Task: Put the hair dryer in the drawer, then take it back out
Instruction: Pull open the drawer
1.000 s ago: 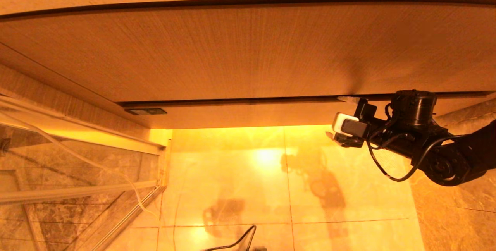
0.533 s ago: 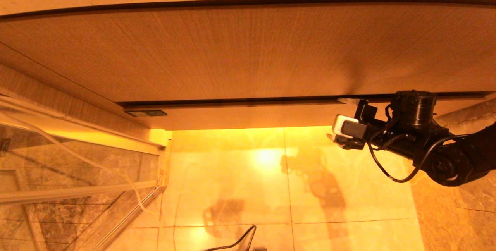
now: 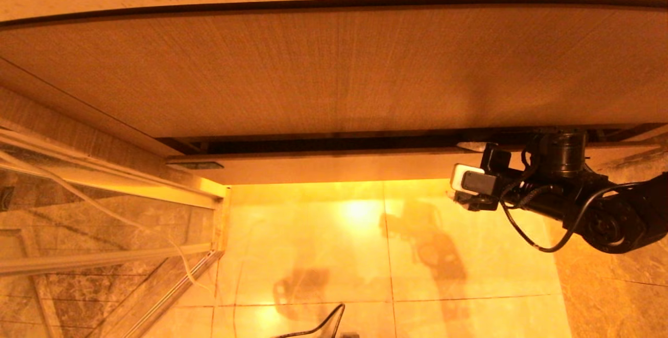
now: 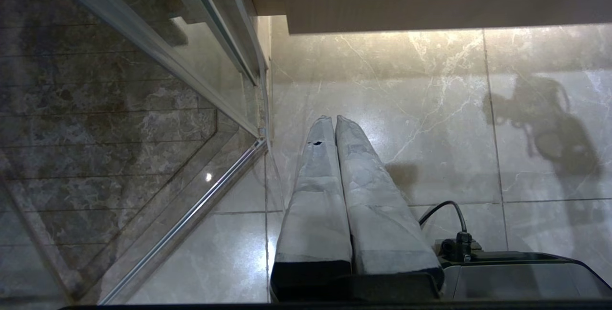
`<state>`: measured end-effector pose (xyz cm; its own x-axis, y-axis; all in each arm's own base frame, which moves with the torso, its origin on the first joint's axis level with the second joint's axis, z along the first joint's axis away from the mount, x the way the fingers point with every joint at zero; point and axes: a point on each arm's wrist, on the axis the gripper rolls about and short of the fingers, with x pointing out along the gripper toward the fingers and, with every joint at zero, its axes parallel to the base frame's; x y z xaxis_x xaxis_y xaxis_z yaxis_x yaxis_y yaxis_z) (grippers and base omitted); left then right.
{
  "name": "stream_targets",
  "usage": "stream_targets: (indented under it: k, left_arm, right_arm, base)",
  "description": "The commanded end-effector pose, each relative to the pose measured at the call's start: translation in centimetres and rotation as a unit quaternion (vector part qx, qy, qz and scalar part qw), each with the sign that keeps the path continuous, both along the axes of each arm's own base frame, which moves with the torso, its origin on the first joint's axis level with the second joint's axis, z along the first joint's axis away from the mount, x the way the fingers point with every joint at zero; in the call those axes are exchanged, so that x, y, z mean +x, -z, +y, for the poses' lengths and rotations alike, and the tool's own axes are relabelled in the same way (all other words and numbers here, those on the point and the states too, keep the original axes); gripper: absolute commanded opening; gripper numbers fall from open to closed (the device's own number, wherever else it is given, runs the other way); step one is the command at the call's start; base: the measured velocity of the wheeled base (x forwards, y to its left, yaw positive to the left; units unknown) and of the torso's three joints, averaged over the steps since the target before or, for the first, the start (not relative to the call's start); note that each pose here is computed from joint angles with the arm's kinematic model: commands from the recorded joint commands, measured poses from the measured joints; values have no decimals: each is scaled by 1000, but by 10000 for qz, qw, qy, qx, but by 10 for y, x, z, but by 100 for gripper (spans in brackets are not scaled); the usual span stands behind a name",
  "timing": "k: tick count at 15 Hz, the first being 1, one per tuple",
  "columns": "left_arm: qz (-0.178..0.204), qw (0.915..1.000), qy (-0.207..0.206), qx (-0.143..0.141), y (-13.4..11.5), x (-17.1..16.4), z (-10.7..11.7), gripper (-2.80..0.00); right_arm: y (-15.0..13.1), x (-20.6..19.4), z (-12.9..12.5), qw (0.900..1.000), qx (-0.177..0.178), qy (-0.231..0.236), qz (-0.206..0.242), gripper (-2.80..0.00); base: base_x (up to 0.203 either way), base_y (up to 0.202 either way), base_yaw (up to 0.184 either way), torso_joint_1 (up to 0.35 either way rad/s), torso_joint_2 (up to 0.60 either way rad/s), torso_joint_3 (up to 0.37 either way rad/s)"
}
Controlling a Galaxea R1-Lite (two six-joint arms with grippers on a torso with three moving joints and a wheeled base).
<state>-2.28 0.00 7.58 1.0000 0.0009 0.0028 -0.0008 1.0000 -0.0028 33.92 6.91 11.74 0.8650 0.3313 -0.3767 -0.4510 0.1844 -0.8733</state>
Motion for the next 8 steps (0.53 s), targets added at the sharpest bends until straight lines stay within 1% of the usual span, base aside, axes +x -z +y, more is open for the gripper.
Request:
stream_targets:
  k: [1, 3, 5, 8]
  left_arm:
    - [-2, 10000, -3, -2, 0, 0, 0, -280]
    - [-2, 10000, -3, -2, 0, 0, 0, -280]
    - [-2, 10000, -3, -2, 0, 0, 0, -280]
    - [-2, 10000, -3, -2, 0, 0, 0, -280]
  right_arm:
    - [-1, 0, 1, 10000, -36, -48, -58, 0]
    - [-2, -2, 0, 10000, -53, -19, -58, 0]
    - [-5, -2, -1, 9999, -90, 120, -27, 0]
    - [-7, -5, -8, 9998, -127, 181, -7, 0]
  base:
    - [0, 0, 0, 0, 0, 0]
    - [0, 0, 0, 0, 0, 0]
    - [0, 0, 0, 0, 0, 0]
    - [0, 0, 0, 0, 0, 0]
